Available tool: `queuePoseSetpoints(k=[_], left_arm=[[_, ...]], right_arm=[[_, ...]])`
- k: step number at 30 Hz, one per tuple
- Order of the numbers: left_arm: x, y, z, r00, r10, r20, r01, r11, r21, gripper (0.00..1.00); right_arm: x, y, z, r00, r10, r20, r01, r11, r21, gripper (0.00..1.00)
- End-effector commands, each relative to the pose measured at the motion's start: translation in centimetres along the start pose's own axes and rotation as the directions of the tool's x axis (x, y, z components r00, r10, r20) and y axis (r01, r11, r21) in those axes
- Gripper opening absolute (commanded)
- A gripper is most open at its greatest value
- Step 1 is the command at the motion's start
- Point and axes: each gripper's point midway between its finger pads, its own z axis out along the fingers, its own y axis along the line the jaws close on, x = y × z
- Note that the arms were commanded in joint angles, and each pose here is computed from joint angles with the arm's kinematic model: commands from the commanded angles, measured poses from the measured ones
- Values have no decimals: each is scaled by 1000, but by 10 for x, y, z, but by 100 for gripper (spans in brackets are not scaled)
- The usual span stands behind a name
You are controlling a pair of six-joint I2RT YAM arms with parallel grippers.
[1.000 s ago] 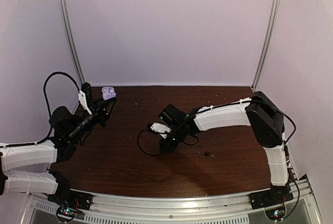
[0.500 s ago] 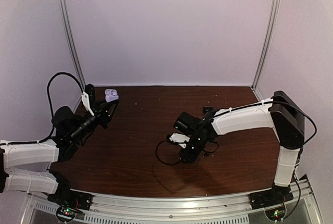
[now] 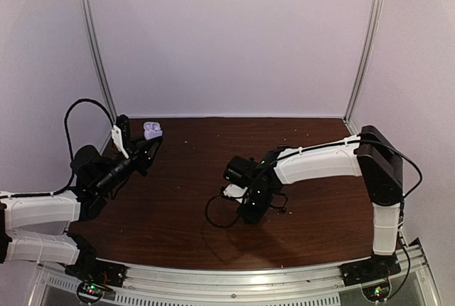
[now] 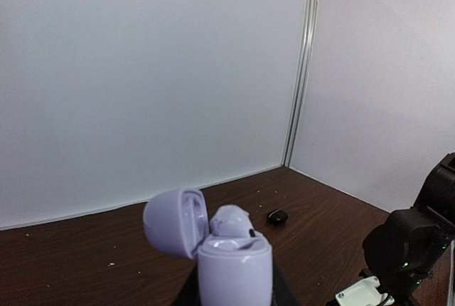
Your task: Insert the wireless bluetooth earbuds into the charging case
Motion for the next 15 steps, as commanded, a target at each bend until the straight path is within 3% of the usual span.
queuePoseSetpoints(k=[1, 10, 15], left_arm=[[-24, -3, 2, 997, 26, 68, -27, 1000, 17, 0], [-23, -3, 2, 997, 29, 65, -30, 999, 15, 0], [-22, -4, 1, 997, 29, 67, -30, 999, 24, 0]], right_arm=[[-3, -3, 0, 999, -23, -26, 24, 998, 50, 31], [0, -5, 1, 998, -36, -49, 40, 997, 70, 23], [-17, -5, -14, 999, -29, 26, 28, 998, 58, 16]])
